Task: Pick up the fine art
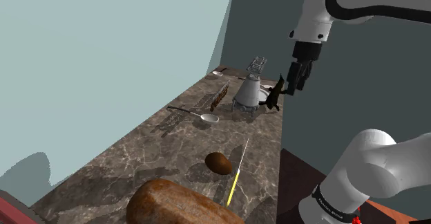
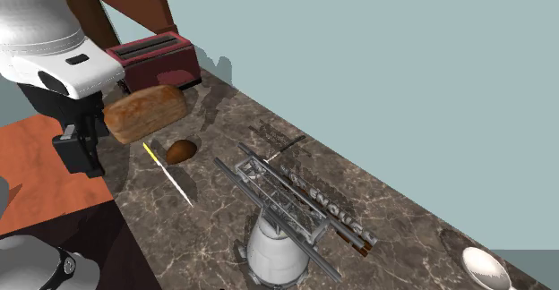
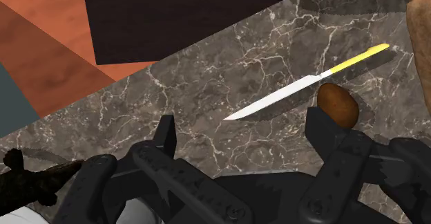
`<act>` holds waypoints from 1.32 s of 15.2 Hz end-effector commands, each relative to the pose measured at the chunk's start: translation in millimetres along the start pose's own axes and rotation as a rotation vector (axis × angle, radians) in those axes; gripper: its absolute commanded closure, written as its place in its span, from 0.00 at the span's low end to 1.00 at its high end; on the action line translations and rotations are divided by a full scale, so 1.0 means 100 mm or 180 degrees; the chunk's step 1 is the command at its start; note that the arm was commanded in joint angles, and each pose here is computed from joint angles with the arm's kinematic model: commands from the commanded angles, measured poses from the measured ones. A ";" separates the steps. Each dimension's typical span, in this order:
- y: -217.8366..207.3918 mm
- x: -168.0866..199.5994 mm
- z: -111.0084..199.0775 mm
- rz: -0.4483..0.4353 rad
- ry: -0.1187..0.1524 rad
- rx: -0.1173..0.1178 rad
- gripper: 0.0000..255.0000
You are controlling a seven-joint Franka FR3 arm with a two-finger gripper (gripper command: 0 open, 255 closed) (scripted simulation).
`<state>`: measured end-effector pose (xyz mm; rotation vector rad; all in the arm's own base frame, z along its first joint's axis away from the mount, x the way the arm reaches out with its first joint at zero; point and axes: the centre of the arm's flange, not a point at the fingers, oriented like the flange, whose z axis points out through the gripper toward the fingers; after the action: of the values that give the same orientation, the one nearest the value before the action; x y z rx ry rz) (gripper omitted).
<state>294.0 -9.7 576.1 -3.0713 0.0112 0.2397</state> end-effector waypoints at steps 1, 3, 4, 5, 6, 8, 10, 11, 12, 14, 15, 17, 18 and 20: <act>0.00 0.00 0.00 0.0000 0.0000 0.0000 0.00; -0.05 0.22 0.09 0.0205 0.0038 0.0012 0.00; -0.08 0.34 0.13 0.0307 0.0057 0.0018 0.00; -0.09 0.45 0.18 0.0410 0.0075 0.0024 0.00; -0.11 0.56 0.22 0.0512 0.0094 0.0030 0.00; -0.13 0.80 0.30 0.0717 0.0132 0.0042 0.00; -0.13 1.03 0.38 0.0922 0.0170 0.0054 0.00; -0.13 1.14 0.42 0.1024 0.0189 0.0060 0.00; -0.12 1.26 0.46 0.1127 0.0207 0.0067 0.00; -0.10 1.49 0.53 0.1332 0.0245 0.0079 0.00; -0.08 1.61 0.57 0.1434 0.0264 0.0085 0.00; -0.03 1.84 0.64 0.1639 0.0302 0.0097 0.00; 0.00 1.96 0.67 0.1741 0.0321 0.0103 0.00; 0.07 2.18 0.74 0.1946 0.0358 0.0115 0.00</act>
<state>490.0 -8.4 474.5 -2.9609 0.8957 0.0972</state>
